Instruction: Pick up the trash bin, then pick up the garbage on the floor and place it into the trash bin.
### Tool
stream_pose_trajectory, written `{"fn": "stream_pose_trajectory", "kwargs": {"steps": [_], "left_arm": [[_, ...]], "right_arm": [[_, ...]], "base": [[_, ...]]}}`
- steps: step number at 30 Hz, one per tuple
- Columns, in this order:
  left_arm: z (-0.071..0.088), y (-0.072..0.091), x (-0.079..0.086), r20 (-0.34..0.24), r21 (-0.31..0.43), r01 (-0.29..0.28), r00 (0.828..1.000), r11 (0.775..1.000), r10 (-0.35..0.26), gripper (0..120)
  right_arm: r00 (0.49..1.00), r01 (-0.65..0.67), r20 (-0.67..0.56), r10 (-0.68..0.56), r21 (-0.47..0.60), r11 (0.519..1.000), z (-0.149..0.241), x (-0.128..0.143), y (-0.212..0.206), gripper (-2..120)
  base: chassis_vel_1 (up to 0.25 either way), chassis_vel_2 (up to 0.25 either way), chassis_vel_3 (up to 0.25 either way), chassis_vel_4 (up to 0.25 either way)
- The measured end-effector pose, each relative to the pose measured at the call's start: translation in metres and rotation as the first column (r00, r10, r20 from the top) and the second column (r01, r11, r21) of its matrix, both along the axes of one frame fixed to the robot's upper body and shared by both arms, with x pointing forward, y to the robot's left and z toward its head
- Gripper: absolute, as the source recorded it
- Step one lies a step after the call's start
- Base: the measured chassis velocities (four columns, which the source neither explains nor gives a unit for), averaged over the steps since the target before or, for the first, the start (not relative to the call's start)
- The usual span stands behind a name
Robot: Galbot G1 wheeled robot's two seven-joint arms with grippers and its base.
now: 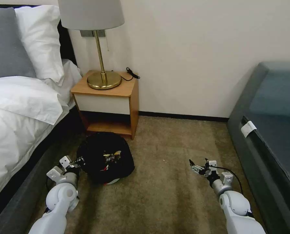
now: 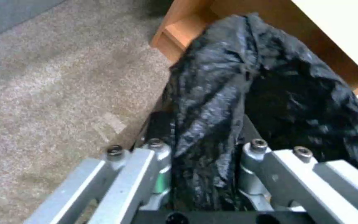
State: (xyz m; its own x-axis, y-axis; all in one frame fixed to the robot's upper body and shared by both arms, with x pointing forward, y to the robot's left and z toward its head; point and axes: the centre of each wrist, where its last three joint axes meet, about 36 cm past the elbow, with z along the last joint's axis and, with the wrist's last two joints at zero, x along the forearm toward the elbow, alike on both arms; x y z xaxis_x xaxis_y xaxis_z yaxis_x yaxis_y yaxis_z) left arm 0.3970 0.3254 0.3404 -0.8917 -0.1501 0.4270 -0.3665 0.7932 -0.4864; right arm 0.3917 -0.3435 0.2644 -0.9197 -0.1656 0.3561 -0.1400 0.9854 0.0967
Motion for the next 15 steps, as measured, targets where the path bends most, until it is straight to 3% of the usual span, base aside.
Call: {"fn": "stream_pose_trajectory", "kwargs": {"steps": [4,7,9,10,15], "left_arm": [[0.000,0.000,-0.004,-0.001,0.023,0.011,1.000,1.000,-0.011,38],[0.008,0.003,-0.015,0.030,0.118,0.049,0.998,0.992,-0.053,52],[0.011,0.004,-0.017,0.042,0.139,0.055,0.997,0.989,-0.061,55],[0.014,0.005,-0.021,0.063,0.190,0.061,0.995,0.980,-0.075,63],[0.021,0.004,-0.027,0.087,0.242,0.074,0.991,0.967,-0.098,76]], "right_arm": [[1.000,0.002,0.000,-0.002,0.000,1.000,0.000,-0.003,-0.001,100],[1.000,0.006,-0.002,-0.006,-0.001,1.000,-0.001,-0.008,-0.002,100],[1.000,0.006,-0.002,-0.006,-0.001,1.000,-0.001,-0.009,-0.002,100],[1.000,0.006,0.002,-0.006,-0.001,1.000,0.000,-0.011,-0.002,100],[1.000,0.005,0.014,-0.005,0.001,1.000,0.000,-0.014,0.000,100]], "base": [[0.000,0.000,0.000,0.000],[0.000,0.000,0.000,0.000],[0.000,0.000,0.000,0.000],[0.000,0.000,0.000,0.000],[0.000,0.000,0.000,0.000]]}}
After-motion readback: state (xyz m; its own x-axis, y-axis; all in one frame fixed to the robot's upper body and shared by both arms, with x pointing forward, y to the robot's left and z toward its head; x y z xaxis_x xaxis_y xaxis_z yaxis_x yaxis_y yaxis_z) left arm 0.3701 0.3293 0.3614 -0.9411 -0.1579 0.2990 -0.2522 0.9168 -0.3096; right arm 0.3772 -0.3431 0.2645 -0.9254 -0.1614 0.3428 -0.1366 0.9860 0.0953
